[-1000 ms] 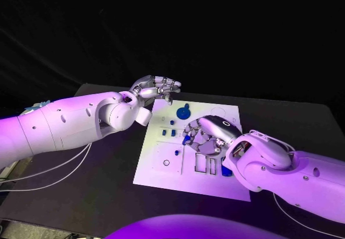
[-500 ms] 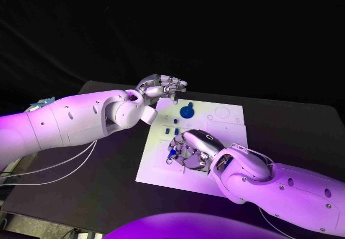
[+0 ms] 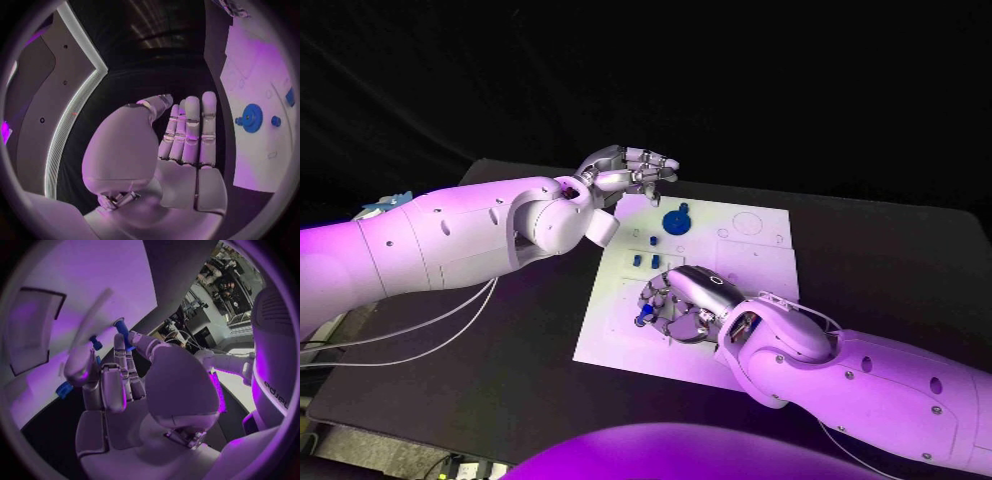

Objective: Assemble the parts on the task board

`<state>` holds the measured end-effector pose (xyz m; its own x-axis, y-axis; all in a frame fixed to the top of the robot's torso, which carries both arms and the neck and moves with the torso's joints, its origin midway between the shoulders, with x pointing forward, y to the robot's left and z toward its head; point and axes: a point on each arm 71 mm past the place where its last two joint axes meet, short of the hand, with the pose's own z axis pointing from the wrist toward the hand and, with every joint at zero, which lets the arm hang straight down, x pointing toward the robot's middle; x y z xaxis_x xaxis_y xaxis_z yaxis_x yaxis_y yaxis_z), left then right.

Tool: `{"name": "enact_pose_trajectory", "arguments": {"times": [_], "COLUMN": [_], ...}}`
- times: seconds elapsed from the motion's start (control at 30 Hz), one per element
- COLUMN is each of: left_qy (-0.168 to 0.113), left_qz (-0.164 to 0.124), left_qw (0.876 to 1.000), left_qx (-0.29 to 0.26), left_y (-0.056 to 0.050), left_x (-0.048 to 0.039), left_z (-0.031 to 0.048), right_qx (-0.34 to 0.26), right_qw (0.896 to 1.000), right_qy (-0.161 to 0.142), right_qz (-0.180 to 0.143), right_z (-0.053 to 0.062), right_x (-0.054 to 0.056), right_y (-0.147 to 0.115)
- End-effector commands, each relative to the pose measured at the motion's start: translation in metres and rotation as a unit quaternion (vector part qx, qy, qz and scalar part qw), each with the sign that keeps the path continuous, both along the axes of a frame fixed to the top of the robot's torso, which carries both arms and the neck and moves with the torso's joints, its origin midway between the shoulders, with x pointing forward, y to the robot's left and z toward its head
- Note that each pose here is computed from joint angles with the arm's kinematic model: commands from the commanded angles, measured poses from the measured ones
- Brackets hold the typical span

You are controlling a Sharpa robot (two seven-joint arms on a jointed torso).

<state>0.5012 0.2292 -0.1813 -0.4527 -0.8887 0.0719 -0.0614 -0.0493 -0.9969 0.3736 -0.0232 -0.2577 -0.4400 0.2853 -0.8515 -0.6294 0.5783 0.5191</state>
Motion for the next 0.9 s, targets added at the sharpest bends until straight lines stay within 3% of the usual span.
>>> {"name": "enact_pose_trajectory", "arguments": {"times": [0.03, 0.9], "left_qy": [-0.002, -0.001], "left_qz": [-0.01, -0.009], "left_qw": [1.0, 1.0], "left_qx": [-0.004, -0.002], "left_y": [-0.0026, -0.0021], "left_x": [-0.0005, -0.0002], "left_z": [0.001, 0.0006], "right_qx": [-0.009, -0.028], "right_qw": [1.0, 0.999], "right_qy": [-0.003, 0.008], "right_qz": [0.011, 0.024], "right_z": [-0.0027, -0.0112], "right_x": [-0.0008, -0.0045], "right_y": [0.0015, 0.0081]}}
